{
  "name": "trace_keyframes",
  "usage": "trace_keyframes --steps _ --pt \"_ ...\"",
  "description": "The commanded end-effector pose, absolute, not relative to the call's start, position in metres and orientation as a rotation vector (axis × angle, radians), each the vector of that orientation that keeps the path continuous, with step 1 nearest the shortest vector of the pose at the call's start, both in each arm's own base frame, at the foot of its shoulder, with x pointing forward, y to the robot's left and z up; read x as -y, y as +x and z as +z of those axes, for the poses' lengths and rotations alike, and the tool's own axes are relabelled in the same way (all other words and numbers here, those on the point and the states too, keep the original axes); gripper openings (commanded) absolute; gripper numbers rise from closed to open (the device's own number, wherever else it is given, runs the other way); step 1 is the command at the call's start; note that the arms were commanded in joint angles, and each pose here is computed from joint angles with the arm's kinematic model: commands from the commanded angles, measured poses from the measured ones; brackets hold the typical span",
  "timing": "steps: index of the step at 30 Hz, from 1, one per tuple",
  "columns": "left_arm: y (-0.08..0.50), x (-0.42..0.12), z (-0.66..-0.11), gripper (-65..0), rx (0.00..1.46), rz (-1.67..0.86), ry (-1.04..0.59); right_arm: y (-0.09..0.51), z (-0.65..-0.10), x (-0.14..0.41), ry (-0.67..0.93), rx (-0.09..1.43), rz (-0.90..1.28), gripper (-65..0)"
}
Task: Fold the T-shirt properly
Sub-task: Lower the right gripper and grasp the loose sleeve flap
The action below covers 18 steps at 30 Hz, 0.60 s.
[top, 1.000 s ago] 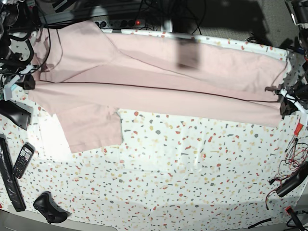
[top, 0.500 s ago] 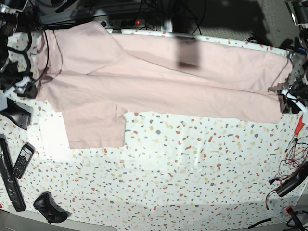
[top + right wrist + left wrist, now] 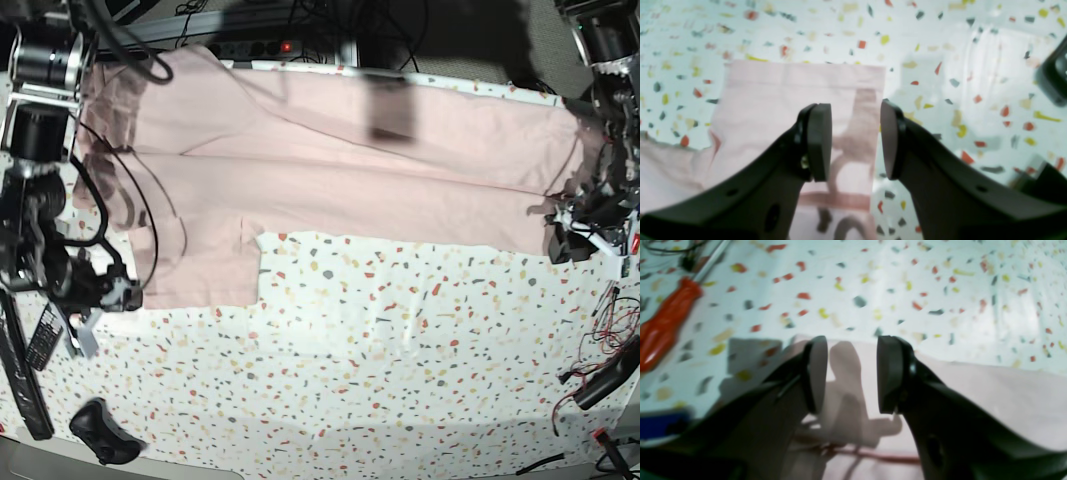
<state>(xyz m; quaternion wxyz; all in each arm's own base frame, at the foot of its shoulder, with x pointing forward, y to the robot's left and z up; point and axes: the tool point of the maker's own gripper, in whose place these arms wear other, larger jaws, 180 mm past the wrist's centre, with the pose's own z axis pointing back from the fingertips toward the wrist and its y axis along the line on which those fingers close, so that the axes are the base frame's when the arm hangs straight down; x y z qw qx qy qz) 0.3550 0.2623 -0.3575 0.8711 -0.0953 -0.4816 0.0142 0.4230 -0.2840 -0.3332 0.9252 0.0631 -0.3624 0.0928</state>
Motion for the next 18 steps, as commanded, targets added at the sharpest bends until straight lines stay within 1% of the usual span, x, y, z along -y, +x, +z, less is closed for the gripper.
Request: trace_keyframes --steps 1,3,8,12,15,18 --pt "0.365 -0.264 -0.34 -41.4 1.064 0.017 -0.19 0.445 -0.306 0.294 0.12 0.806 0.18 -41.3" --pt "0.364 -0.261 -0.344 -41.4 1.054 0.014 -0.184 0.457 -0.309 0.298 0.133 0.763 0.151 -41.3" --pt "0.364 -0.26 -0.346 -41.4 1.051 0.013 -0.18 0.47 -0.32 0.315 0.102 0.653 0.109 -41.3" --pt "0.364 -0.259 -0.346 -41.4 1.051 0.013 -0.18 0.465 -0.339 0.322 0.097 0.573 0.077 -41.3" --pt "0.364 -0.26 -0.346 -41.3 1.051 0.013 -0.181 0.457 -0.357 0.318 0.122 0.529 0.05 -41.3" --pt "0.364 -0.26 -0.346 -41.4 1.051 0.013 -0.181 0.451 -0.371 0.31 0.113 0.482 0.069 -41.3"
